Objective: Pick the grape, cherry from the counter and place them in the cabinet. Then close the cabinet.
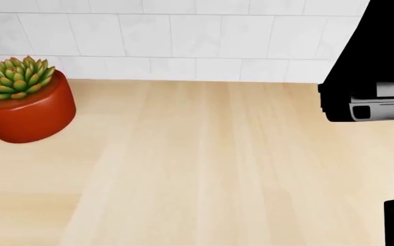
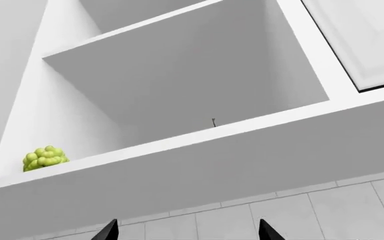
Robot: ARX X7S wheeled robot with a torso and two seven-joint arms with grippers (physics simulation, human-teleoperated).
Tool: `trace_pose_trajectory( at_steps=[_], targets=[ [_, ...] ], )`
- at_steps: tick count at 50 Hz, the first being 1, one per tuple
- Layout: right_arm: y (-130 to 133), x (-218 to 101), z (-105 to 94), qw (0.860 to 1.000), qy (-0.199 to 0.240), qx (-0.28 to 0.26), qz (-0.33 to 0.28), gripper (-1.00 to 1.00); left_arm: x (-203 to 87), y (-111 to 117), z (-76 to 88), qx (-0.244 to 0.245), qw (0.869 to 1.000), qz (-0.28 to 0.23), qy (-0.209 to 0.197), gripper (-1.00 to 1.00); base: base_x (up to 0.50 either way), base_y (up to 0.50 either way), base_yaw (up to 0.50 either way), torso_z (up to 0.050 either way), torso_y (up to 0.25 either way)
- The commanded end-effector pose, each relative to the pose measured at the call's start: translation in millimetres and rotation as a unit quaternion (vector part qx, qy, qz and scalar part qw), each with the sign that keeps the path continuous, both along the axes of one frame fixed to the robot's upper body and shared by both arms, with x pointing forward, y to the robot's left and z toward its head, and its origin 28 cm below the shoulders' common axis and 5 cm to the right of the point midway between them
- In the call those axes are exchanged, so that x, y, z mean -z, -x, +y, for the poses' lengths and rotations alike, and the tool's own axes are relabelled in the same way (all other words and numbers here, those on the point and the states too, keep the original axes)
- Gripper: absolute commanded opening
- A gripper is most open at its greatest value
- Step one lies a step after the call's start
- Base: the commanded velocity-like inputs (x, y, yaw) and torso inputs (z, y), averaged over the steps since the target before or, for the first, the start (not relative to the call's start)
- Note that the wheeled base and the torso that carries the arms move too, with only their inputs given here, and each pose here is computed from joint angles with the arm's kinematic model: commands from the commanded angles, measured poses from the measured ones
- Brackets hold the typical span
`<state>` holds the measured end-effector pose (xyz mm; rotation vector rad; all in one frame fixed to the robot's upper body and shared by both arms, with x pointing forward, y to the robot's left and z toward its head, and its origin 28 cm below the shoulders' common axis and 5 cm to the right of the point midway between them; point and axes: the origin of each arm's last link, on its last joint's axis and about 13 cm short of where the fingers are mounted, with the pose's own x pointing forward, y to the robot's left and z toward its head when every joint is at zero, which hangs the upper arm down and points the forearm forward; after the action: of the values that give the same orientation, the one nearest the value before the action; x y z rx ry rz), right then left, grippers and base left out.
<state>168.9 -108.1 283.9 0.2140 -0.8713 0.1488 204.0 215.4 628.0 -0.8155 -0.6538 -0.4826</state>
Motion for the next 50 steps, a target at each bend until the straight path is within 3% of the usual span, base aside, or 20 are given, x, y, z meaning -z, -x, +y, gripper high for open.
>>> trace_pose_trajectory(
  at_steps=[1,20,32,50],
  targets=[
    [5,16,-1.5,0.998,0.017,-0.004,0.054,1.00,3,17,-63.0,0.241,0.967,-0.050,-0.068,1.00,0.00,0.00,0.00,0.000,0.000],
    [9,18,-5.0,0.999,0.014,-0.006,0.052,1.00,16,-15,-98.7,0.243,0.966,-0.006,-0.094,1.00,0.00,0.00,0.00,0.000,0.000],
    [-1,18,0.0,0.998,0.021,-0.007,0.056,1.00,21,-26,-103.9,0.230,0.969,0.004,-0.095,1.00,0.01,0.00,-0.01,0.003,0.000],
    [10,23,-7.6,0.998,0.011,-0.008,0.056,1.00,23,-5,-124.1,0.243,0.962,-0.023,-0.121,1.00,0.01,-0.01,-0.02,0.004,0.000]
  ],
)
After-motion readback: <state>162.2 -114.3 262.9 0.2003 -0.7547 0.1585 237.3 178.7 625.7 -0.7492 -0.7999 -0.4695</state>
